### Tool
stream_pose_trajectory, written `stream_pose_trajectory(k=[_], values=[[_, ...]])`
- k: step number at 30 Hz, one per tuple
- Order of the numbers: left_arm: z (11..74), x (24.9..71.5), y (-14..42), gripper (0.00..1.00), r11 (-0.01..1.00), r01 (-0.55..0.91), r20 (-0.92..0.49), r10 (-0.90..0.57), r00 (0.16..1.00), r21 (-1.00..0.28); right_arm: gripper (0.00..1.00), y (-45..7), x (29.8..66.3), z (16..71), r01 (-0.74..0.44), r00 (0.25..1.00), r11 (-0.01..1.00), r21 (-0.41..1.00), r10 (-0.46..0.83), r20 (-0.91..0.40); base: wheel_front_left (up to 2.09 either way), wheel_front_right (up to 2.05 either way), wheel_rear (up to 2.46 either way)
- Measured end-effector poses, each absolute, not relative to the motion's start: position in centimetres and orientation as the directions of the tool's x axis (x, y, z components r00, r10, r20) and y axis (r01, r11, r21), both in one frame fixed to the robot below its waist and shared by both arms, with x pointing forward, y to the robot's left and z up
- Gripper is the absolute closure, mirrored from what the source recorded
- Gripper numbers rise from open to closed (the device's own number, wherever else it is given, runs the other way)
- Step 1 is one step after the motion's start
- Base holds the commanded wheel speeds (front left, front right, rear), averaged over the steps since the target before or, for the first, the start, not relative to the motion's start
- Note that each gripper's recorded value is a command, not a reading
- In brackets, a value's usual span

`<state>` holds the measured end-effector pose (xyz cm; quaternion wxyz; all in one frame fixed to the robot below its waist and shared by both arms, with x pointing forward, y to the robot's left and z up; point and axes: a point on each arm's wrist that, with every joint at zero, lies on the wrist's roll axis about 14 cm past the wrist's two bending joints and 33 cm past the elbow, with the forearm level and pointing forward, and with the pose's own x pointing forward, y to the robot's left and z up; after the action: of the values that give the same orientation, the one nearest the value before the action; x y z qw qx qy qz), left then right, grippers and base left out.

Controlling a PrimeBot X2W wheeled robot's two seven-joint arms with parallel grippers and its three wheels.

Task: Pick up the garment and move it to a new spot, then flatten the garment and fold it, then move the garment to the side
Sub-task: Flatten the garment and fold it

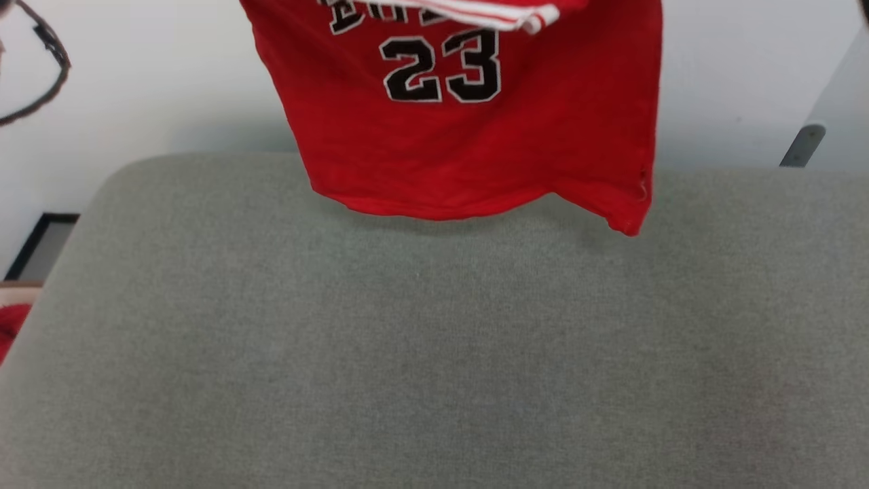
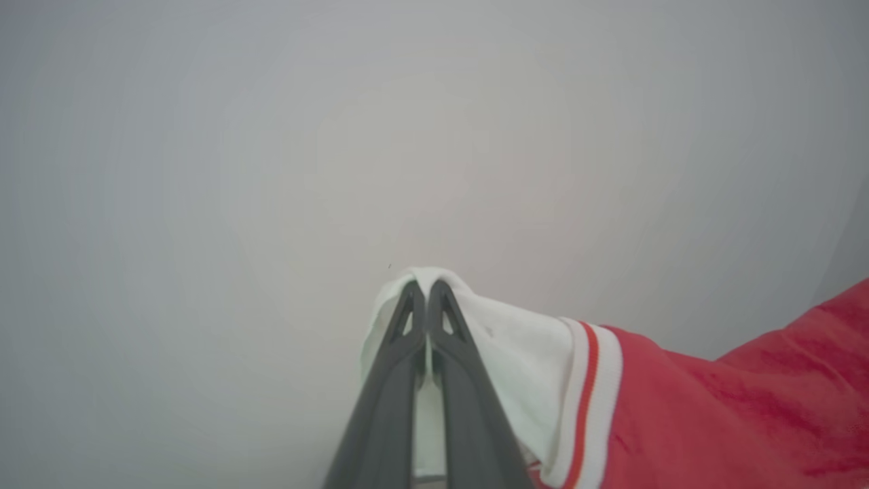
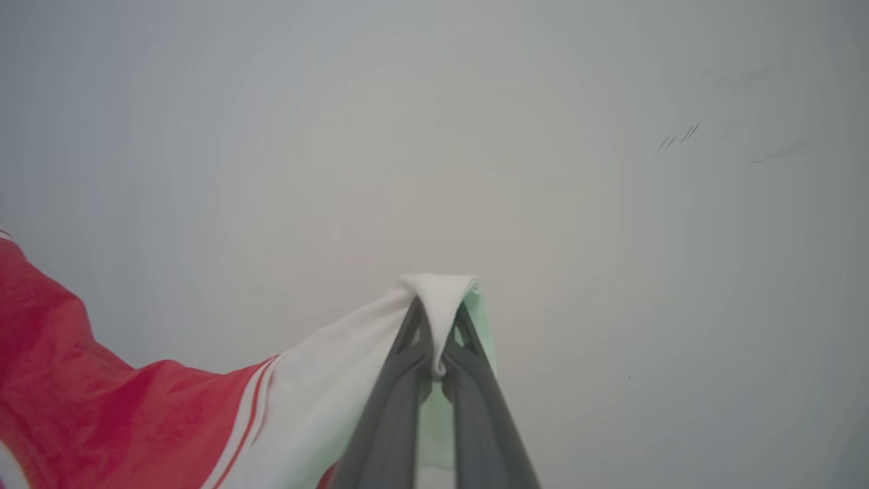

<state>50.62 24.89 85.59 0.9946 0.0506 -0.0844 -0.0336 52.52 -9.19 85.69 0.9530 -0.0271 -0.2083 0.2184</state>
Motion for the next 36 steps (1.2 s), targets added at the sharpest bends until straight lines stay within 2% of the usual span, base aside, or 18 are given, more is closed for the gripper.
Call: stream_pose_trajectory(k=[6, 11, 14, 18, 21, 23, 27, 31, 36], values=[[84.7, 53.8, 24.5, 1.0, 0.992, 0.072, 0.185, -0.09, 0.979, 0.1, 1.0, -10.6, 56.2, 84.6, -0.364, 0.841, 0.923, -0.124, 0.383, 0.383, 0.0, 0.0, 0.0], [84.2, 57.2, 24.3, 1.0, 0.994, 0.068, 0.252, -0.088, 0.964, 0.087, 1.0, -11.5, 59.9, 83.4, -0.301, 0.839, 0.936, -0.182, 0.351, 0.417, 0.0, 0.0, 0.0], [84.9, 59.4, 23.7, 1.0, 0.996, 0.076, 0.345, -0.089, 0.935, 0.052, 1.0, -12.2, 61.8, 83.9, -0.24, 0.797, 0.937, -0.253, 0.339, 0.499, 0.0, 0.0, 0.0], [86.7, 61.5, 22.6, 1.0, 0.993, 0.117, 0.511, -0.095, 0.854, -0.01, 1.0, -13.2, 64.2, 84.7, -0.146, 0.761, 0.927, -0.346, 0.329, 0.559, 0.0, 0.0, 0.0], [85.6, 63.6, 21.9, 1.0, 0.981, 0.175, 0.57, -0.098, 0.816, -0.081, 1.0, -13.0, 65.2, 84.7, -0.083, 0.707, 0.905, -0.417, 0.348, 0.615, 0.0, 0.0, 0.0], [83.2, 65.4, 21.8, 1.0, 0.973, 0.195, 0.565, -0.094, 0.819, -0.12, 1.0, -12.5, 66.7, 82.0, -0.06, 0.714, 0.882, -0.467, 0.365, 0.597, 0.0, 0.0, 0.0], [76.6, 68.7, 21.9, 1.0, 0.968, 0.194, 0.505, -0.088, 0.859, -0.16, 1.0, -12.3, 70.2, 73.4, -0.08, 0.783, 0.859, -0.505, 0.368, 0.501, 0.0, 0.0, 0.0], [67.7, 71.0, 22.2, 1.0, 0.959, 0.172, 0.37, -0.079, 0.925, -0.225, 1.0, -12.2, 72.8, 65.4, -0.131, 0.847, 0.863, -0.488, 0.353, 0.397, 0.0, 0.0, 0.0], [58.2, 71.5, 23.0, 1.0, 0.963, 0.119, 0.196, -0.072, 0.978, -0.243, 1.0, -11.1, 74.4, 56.3, -0.228, 0.897, 0.878, -0.422, 0.358, 0.258, 0.0, 0.0, 0.0]])
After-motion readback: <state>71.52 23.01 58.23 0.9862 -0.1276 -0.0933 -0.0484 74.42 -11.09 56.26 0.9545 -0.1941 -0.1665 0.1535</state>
